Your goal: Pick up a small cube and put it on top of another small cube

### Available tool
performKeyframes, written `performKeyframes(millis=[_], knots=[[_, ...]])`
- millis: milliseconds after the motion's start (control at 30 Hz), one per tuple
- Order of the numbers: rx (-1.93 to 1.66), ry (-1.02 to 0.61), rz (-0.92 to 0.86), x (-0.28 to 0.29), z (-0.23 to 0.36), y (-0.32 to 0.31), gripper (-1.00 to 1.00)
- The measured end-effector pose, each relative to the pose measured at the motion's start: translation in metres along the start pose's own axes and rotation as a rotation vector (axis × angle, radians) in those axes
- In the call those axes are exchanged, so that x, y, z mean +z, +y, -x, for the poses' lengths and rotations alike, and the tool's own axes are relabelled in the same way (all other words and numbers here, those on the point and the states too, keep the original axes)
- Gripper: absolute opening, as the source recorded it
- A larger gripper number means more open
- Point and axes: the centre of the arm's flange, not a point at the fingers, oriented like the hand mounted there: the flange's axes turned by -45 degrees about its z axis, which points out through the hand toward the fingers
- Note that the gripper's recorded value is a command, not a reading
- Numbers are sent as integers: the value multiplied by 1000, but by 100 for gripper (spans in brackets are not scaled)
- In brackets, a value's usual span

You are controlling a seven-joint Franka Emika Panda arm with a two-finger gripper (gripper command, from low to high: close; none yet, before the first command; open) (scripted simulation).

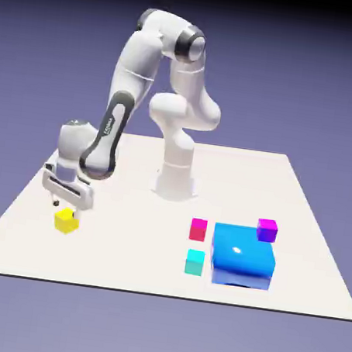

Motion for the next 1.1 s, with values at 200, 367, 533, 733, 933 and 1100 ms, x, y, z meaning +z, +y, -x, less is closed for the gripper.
performKeyframes(millis=[200,367,533,733,933,1100], knots=[[2,-2,-3,9,2,-1,-100],[-1,2,2,-29,-3,1,-100],[5,-5,-7,-53,1,-1,-100],[-519,-21,-119,-65,-9,-163,-100],[-1184,-13,-198,-104,58,-347,-100],[-1415,1,-204,-123,94,-393,-100]])
